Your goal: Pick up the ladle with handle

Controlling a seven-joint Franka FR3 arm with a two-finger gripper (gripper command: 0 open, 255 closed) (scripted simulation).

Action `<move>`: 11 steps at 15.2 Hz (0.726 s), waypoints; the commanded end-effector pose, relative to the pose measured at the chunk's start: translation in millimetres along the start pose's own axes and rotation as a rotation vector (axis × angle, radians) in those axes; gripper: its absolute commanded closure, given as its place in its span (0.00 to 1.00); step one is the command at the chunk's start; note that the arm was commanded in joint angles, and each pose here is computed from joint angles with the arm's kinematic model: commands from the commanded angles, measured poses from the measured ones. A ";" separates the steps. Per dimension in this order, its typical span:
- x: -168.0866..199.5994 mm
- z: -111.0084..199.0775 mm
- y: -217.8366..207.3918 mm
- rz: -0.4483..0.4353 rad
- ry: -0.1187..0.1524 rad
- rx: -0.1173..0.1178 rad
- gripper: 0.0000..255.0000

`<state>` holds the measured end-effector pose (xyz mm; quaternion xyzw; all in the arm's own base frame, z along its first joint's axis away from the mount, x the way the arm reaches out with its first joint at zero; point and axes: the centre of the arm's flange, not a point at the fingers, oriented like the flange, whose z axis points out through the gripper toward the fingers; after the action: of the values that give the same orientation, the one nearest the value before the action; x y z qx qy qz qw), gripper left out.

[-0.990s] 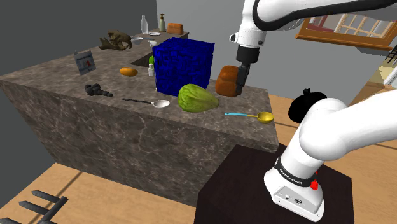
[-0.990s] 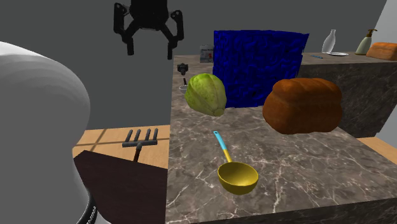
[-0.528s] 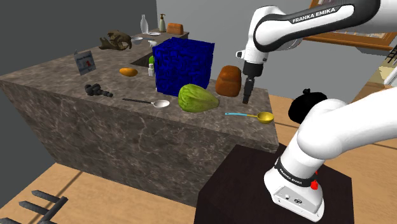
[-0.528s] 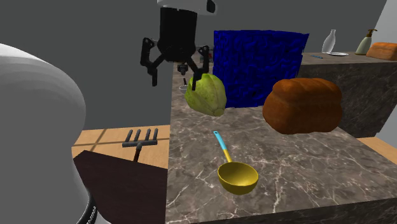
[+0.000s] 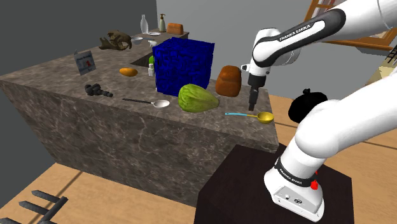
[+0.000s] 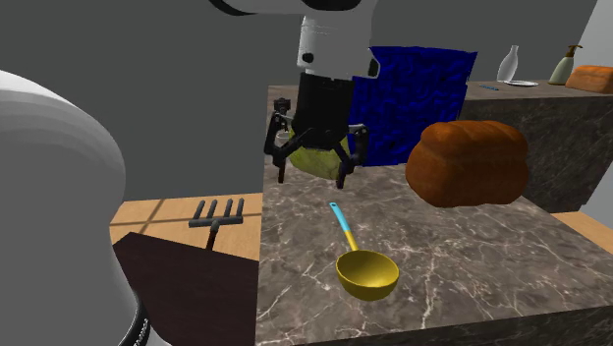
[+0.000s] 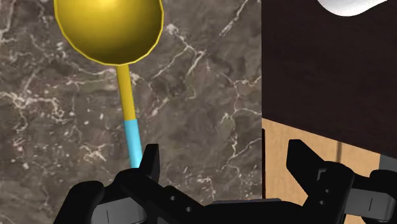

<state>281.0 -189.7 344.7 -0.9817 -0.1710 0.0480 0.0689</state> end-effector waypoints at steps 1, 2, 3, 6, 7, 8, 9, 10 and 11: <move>-11.3 17.3 24.6 -0.012 -0.005 0.004 0.00; -15.2 25.4 34.6 -0.018 -0.007 0.007 0.00; -19.0 33.5 44.6 -0.023 -0.009 0.009 0.00; -30.3 57.9 74.6 -0.039 -0.016 0.018 0.00; -32.1 61.7 79.2 -0.042 -0.017 0.020 0.00; -31.7 66.9 80.0 -0.042 -0.017 0.020 0.00; -31.3 72.1 80.8 -0.042 -0.017 0.020 0.00; -30.9 77.3 81.6 -0.042 -0.017 0.020 0.00; -30.6 82.5 82.4 -0.042 -0.017 0.020 0.00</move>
<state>269.6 -267.9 258.5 -0.9767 -0.1913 0.0566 0.0784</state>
